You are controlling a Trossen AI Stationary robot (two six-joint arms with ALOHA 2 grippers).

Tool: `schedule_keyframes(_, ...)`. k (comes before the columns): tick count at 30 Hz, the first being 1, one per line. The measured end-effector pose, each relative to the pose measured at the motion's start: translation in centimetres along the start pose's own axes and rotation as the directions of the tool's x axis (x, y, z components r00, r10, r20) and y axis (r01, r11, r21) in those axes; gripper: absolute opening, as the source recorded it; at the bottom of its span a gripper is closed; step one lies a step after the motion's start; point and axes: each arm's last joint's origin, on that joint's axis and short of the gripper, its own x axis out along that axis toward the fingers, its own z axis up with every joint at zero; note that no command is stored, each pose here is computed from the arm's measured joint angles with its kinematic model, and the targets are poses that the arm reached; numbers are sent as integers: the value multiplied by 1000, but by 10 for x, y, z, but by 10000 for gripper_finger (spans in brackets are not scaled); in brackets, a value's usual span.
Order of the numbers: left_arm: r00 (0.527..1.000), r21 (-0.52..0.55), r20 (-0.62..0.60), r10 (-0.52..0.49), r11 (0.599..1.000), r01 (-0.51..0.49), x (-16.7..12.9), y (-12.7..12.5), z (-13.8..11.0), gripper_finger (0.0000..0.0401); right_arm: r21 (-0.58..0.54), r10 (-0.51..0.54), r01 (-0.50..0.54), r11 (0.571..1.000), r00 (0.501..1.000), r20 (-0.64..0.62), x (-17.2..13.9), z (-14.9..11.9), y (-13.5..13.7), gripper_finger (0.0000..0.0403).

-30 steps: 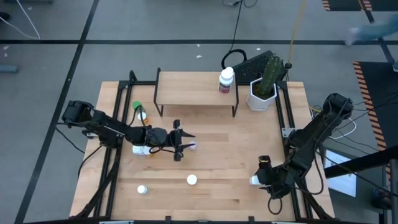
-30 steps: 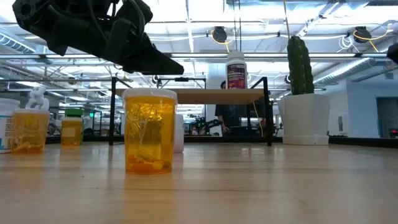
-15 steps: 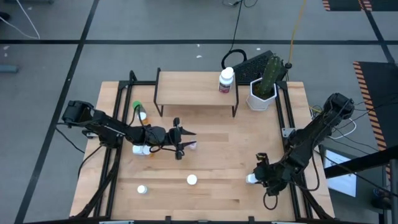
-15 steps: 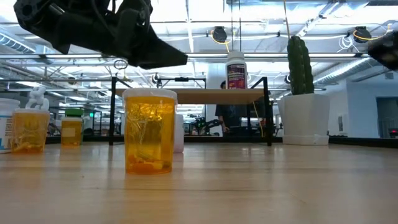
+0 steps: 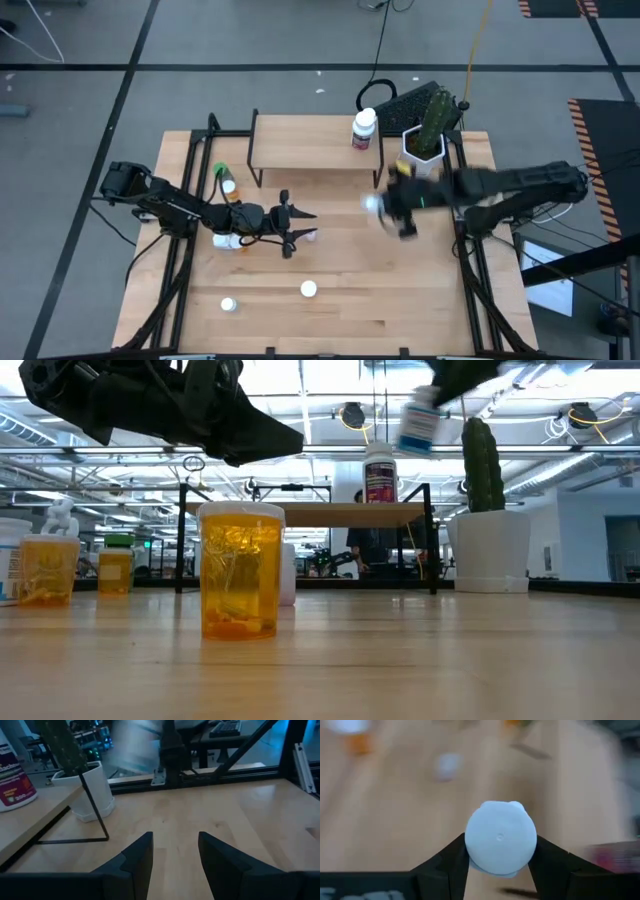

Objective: Pick and place medicine bottles onto shelf by color
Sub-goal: Put the bottom white and blue medicine bottle on the shelf

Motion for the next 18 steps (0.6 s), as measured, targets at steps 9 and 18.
schedule_keyframes(9,1000,-21,-9,-25,999,25,-1,-7,0,161,75,15,-16,997,1000,15,19,4,-106,166)
schedule_keyframes(18,999,-20,-41,1,1000,-2,-2,-7,-3,161,120,59,-42,992,987,-147,55,-25,-134,166)
